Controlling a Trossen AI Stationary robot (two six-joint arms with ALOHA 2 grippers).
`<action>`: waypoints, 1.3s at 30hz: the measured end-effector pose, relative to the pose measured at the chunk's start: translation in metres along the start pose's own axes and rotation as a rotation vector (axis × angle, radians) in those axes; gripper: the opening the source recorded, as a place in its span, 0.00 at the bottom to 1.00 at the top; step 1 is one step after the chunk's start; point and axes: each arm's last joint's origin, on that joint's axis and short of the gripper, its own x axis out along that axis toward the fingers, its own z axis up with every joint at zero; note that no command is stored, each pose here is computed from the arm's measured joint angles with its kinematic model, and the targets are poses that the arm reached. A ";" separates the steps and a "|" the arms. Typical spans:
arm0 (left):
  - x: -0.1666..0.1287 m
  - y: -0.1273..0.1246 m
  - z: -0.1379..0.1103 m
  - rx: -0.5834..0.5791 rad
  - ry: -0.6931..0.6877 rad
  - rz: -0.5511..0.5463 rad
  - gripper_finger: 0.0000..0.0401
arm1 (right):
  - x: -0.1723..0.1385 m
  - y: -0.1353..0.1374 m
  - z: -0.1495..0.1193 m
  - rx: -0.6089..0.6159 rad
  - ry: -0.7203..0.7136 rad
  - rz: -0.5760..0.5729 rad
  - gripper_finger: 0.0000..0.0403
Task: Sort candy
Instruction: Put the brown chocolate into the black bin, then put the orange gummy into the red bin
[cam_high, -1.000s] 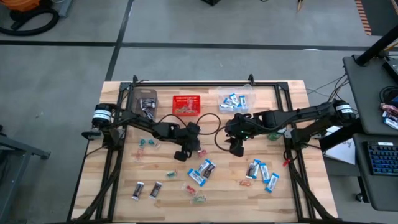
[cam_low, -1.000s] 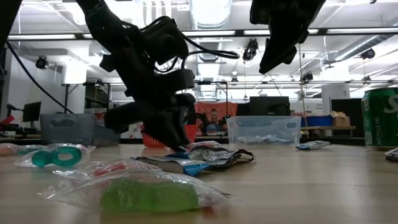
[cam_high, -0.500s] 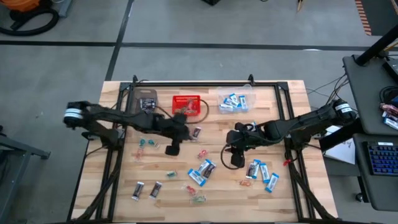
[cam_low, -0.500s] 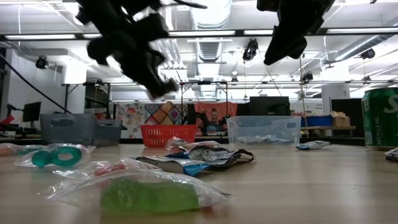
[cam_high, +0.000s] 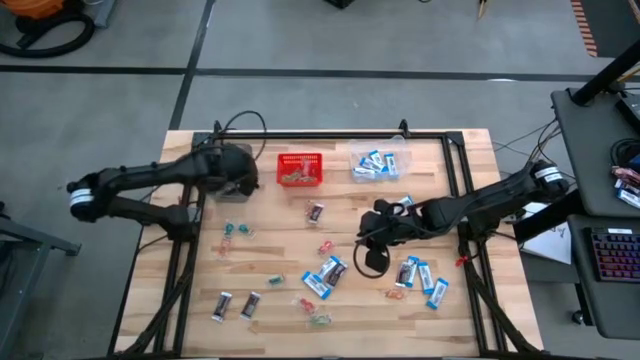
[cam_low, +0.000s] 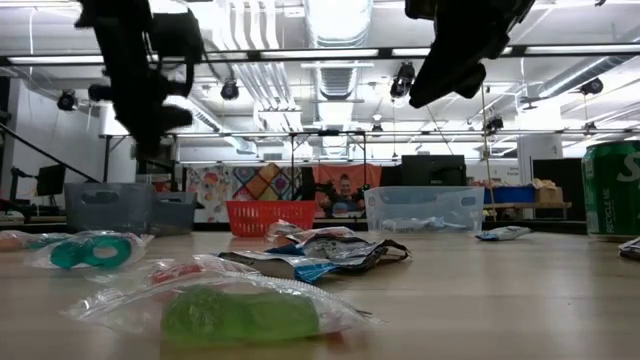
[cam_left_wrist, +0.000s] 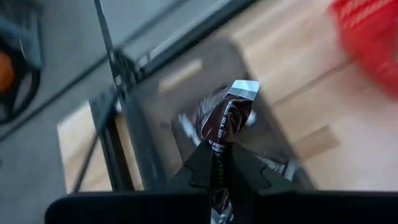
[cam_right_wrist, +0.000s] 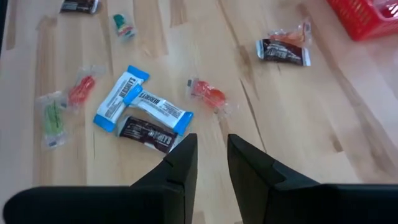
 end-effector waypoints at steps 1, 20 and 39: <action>0.007 0.002 -0.002 -0.002 0.025 0.004 0.01 | 0.001 0.000 0.000 0.000 -0.001 0.001 0.19; 0.033 0.002 -0.009 -0.011 0.128 0.002 0.43 | 0.003 0.000 -0.002 0.063 0.021 0.007 0.21; -0.083 -0.103 -0.052 0.377 -0.399 -0.745 0.48 | -0.002 -0.020 -0.028 0.358 0.328 -0.157 0.19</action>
